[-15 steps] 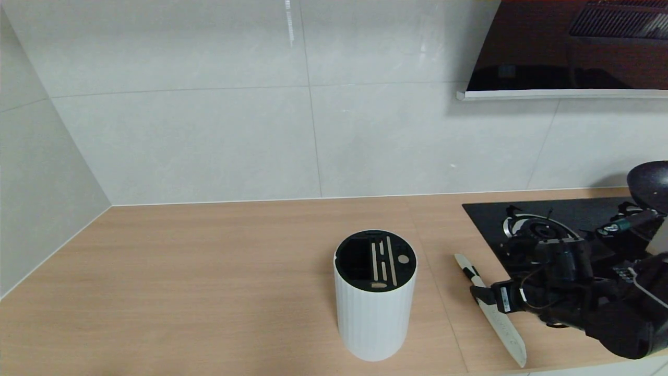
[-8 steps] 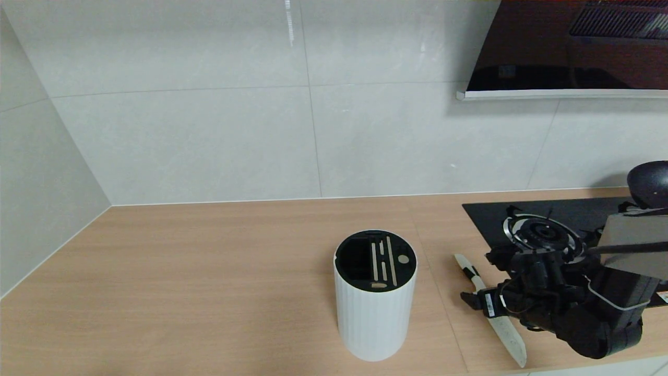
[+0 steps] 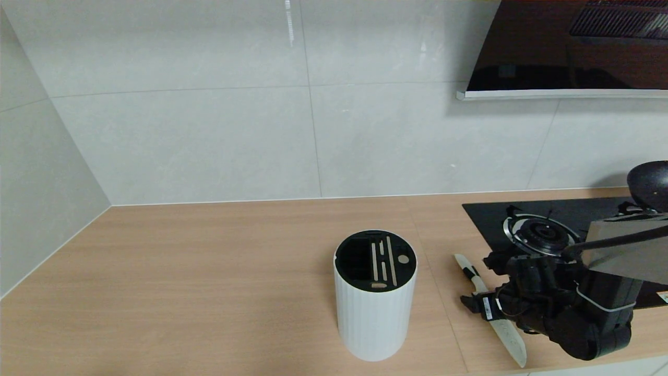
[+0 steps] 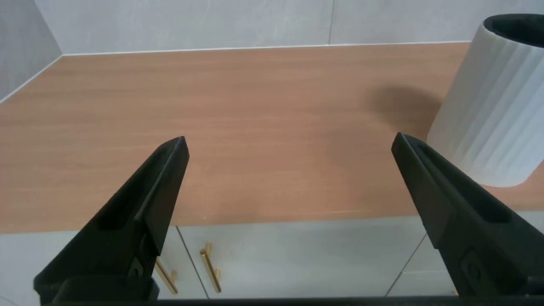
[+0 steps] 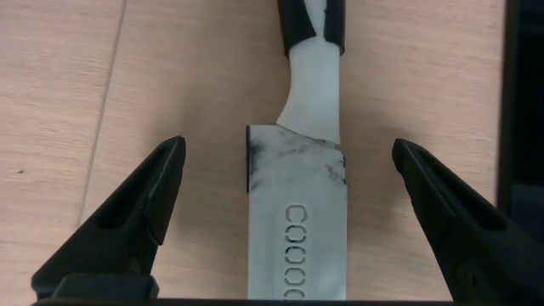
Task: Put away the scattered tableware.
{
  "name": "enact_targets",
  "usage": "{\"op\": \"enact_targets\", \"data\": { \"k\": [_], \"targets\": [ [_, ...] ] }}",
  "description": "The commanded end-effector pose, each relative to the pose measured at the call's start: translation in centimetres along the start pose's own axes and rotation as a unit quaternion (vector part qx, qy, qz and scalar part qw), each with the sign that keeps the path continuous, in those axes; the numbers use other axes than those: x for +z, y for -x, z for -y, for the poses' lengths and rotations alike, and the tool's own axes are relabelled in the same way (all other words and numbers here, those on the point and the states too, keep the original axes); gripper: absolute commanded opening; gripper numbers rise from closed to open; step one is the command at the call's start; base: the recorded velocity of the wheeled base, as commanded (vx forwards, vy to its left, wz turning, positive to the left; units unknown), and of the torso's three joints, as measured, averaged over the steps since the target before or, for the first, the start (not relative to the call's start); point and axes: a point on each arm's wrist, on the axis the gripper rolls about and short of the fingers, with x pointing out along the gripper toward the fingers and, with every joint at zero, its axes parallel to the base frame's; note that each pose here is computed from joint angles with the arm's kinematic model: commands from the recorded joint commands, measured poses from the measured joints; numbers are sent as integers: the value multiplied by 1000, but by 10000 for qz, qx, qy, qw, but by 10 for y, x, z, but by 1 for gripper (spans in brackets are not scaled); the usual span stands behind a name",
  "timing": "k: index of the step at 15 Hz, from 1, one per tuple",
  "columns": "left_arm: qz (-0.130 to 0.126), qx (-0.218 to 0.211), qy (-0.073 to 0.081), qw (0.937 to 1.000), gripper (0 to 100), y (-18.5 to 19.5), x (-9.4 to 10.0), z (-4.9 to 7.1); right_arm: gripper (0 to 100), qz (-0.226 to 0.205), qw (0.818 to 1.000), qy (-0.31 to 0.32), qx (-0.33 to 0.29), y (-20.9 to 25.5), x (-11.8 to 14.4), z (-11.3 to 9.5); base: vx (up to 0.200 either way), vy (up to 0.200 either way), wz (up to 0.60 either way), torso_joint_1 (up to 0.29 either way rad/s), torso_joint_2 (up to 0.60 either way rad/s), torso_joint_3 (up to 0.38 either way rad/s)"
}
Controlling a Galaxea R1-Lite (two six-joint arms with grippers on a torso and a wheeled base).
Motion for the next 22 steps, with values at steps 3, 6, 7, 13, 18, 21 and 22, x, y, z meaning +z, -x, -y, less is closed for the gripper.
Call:
{"op": "enact_targets", "data": {
  "k": [3, 6, 7, 13, 18, 21, 22],
  "targets": [
    [-8, 2, 0, 10000, 100, 0, 0, 0, 0, -56, 10000, 5, 0, -2, -3, 0, 0, 0, 0, 0, 0, 0],
    [0, 2, 0, 10000, 100, 0, 0, 0, 0, -87, 10000, 30, 1, -3, -5, 0, 0, 0, 0, 0, 0, 0],
    [0, 2, 0, 10000, 100, 0, 0, 0, 0, -72, 10000, 37, 1, -2, -4, 0, 0, 0, 0, 0, 0, 0],
    [0, -5, -23, 10000, 100, 0, 0, 0, 0, 793, 9967, -46, -141, 38, 33, 2, 0, 0, 0, 0, 0, 0],
    [154, -258, -16, 9995, 100, 9, 56, 0, 0, 2555, 9666, -174, -113, 135, 121, 6, 0, 0, 0, 0, 0, 0],
    [-624, -1084, 25, 9921, 100, -17, 107, 4, 0, 2665, 9635, -115, 209, 182, 163, -10, 0, 0, 0, 0, 0, 0],
    [-979, -1152, 34, 9885, 100, -53, 143, 5, 0, 2769, 9591, -136, 571, 204, 179, -28, 0, 0, 0, 0, 0, 0]
  ]
}}
